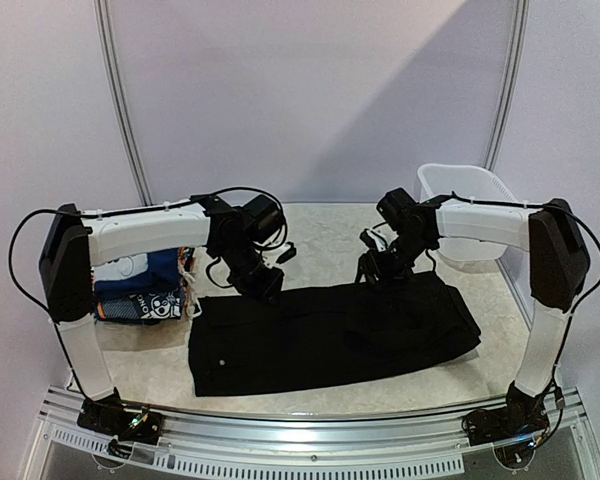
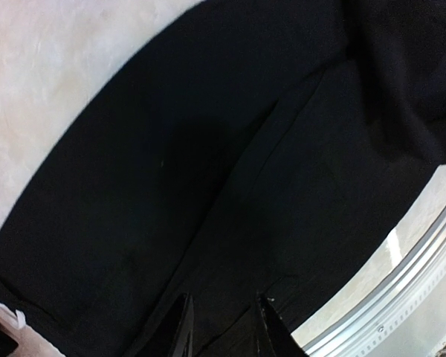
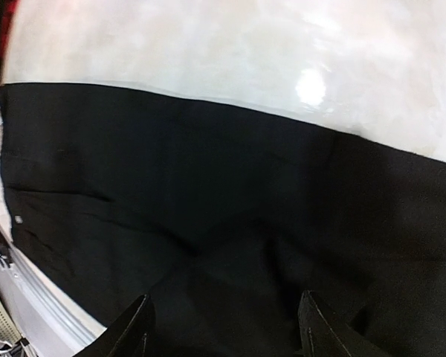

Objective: Fold and stack the mixed laundry pile
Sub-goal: Adjust the rectangle-folded shirt at the center of the board.

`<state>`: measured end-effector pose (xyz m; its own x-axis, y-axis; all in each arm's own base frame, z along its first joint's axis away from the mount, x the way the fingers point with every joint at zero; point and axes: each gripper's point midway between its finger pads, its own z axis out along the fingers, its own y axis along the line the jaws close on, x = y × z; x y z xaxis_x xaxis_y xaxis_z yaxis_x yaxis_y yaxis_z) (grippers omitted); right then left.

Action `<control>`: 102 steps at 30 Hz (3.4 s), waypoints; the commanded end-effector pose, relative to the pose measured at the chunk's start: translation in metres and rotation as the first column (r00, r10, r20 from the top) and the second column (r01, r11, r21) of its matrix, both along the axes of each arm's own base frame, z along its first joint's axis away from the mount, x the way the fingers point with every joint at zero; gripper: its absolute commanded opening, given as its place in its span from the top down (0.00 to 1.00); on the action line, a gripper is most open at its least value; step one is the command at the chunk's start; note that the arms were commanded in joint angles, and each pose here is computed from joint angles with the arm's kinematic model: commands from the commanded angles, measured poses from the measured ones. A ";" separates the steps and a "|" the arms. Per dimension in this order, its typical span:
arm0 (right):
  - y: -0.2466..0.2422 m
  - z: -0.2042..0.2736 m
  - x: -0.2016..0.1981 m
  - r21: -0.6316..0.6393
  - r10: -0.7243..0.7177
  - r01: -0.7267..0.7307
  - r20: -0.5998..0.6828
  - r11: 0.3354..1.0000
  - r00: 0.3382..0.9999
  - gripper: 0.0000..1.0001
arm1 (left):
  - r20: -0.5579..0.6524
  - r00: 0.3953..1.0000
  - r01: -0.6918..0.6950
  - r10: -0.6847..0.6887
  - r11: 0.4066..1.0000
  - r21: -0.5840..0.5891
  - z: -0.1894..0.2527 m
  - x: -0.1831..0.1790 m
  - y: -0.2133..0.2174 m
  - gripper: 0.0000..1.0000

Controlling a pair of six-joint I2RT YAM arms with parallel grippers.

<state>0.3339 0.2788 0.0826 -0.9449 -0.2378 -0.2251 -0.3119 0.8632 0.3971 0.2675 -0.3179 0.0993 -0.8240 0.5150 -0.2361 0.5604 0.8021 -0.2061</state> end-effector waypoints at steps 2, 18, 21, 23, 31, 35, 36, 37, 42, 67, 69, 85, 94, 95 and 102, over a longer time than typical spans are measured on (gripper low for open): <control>-0.004 -0.017 0.002 -0.008 0.076 -0.077 -0.052 0.997 0.996 0.35 | 0.024 1.000 -0.020 0.021 0.999 -0.031 0.011 -0.010 0.003 0.74; 0.040 0.009 -0.028 0.303 0.296 -0.250 -0.117 0.920 0.948 1.00 | 0.040 0.999 -0.006 0.009 0.997 -0.073 0.023 -0.004 -0.009 0.74; 0.053 0.053 -0.041 0.385 0.380 -0.352 0.004 0.853 0.925 1.00 | 0.057 0.998 0.035 -0.029 0.993 -0.114 0.032 -0.004 -0.016 0.73; 0.061 0.084 -0.056 0.434 0.448 -0.452 0.120 0.779 0.886 1.00 | 0.076 0.996 0.066 -0.055 0.986 -0.153 0.042 -0.005 -0.021 0.72; 0.056 0.135 -0.123 0.493 0.557 -0.666 0.372 0.559 0.743 1.00 | 0.119 0.977 0.205 -0.178 0.935 -0.288 0.069 -0.022 -0.036 0.64; 0.045 0.122 -0.129 0.411 0.540 -0.711 0.464 0.571 0.702 0.97 | 0.097 0.968 0.252 -0.233 0.913 -0.320 0.067 -0.033 -0.039 0.59; 0.043 0.115 -0.126 0.384 0.536 -0.709 0.470 0.591 0.701 0.95 | 0.087 0.967 0.255 -0.240 0.915 -0.313 0.065 -0.034 -0.038 0.59; 0.041 0.107 -0.121 0.348 0.532 -0.701 0.468 0.623 0.705 0.91 | 0.078 0.967 0.256 -0.244 0.918 -0.304 0.062 -0.035 -0.037 0.59; 0.013 0.035 -0.093 0.116 0.554 -0.595 0.259 0.795 0.791 0.68 | 0.028 0.967 0.251 -0.253 0.929 -0.273 0.049 -0.038 -0.035 0.58; -0.067 0.048 -0.068 -0.019 0.049 -0.045 0.398 0.999 0.916 0.70 | -0.236 0.845 0.469 -0.480 0.877 -0.108 -0.056 -0.094 -0.089 0.65; -0.069 0.051 -0.068 -0.017 0.043 -0.039 0.406 0.999 0.913 0.70 | -0.248 0.838 0.469 -0.486 0.874 -0.128 -0.058 -0.098 -0.092 0.66; -0.060 0.054 -0.058 -0.004 0.032 -0.033 0.390 0.999 0.920 0.73 | -0.291 0.832 0.454 -0.472 0.881 -0.130 -0.072 -0.103 -0.097 1.00; -0.072 0.061 -0.051 -0.045 -0.007 0.029 0.426 0.999 0.904 0.76 | -0.186 0.895 0.382 -0.406 0.912 -0.150 -0.030 -0.091 -0.091 1.00; -0.076 0.061 -0.048 -0.052 -0.026 0.054 0.433 0.997 0.901 0.76 | -0.169 0.905 0.367 -0.391 0.917 -0.159 -0.022 -0.088 -0.088 1.00; -0.092 0.063 -0.039 -0.062 -0.118 0.165 0.464 0.984 0.878 0.76 | -0.050 0.969 0.225 -0.240 0.950 -0.215 0.030 -0.066 -0.058 1.00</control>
